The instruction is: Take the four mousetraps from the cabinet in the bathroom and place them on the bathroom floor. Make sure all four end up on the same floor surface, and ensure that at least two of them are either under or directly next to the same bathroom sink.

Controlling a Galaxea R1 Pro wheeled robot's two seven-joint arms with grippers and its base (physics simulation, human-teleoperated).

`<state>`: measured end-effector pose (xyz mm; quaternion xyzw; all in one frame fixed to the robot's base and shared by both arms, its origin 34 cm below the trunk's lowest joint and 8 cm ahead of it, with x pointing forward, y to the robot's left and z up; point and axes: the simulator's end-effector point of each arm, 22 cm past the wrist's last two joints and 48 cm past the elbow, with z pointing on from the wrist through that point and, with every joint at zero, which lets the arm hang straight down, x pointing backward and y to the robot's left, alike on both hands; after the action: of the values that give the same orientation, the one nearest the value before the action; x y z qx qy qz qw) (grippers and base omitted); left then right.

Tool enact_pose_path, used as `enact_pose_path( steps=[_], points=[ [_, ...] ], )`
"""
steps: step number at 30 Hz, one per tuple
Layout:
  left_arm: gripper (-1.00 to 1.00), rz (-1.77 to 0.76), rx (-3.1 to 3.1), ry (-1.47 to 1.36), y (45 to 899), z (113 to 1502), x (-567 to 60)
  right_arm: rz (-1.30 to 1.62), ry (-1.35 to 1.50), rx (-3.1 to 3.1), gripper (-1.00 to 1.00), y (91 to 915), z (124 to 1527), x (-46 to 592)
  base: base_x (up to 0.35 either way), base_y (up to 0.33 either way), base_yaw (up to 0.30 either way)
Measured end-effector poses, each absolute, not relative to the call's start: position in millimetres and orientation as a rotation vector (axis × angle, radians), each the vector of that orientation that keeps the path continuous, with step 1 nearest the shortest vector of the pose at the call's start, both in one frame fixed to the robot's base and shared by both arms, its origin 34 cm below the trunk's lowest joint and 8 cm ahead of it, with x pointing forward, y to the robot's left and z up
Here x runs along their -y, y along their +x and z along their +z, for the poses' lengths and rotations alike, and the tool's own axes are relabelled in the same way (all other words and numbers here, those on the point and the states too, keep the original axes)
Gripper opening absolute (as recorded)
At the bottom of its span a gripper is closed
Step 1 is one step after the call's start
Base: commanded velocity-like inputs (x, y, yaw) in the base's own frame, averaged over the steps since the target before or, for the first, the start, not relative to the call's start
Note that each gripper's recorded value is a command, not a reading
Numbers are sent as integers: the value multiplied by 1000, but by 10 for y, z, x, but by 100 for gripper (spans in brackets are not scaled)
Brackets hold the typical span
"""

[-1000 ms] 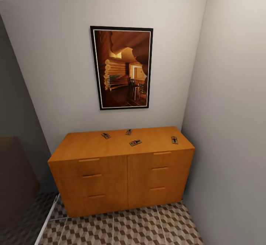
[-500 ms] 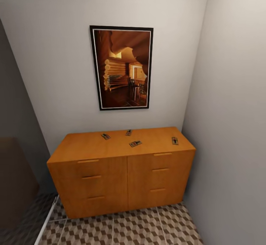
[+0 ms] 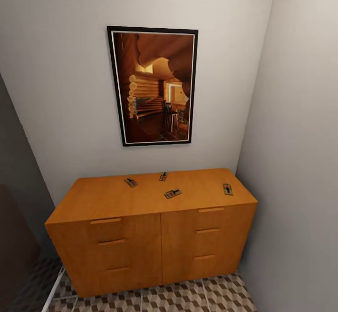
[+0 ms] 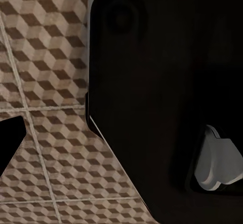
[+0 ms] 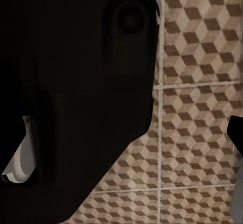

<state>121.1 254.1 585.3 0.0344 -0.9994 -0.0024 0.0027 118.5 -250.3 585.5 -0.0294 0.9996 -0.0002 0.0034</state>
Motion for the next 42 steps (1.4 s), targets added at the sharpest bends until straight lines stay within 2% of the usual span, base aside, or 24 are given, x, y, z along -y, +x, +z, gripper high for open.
enact_pose_path(
  steps=[10,42],
  points=[
    [100,-8,3135,110,1214,5852,-2541,-1,-89,-3134,100,1186,5854,2504,197,0,0],
    [100,-8,3135,112,1215,5852,-2542,4,-101,-3134,100,1186,5854,2505,7,0,0]
  ],
)
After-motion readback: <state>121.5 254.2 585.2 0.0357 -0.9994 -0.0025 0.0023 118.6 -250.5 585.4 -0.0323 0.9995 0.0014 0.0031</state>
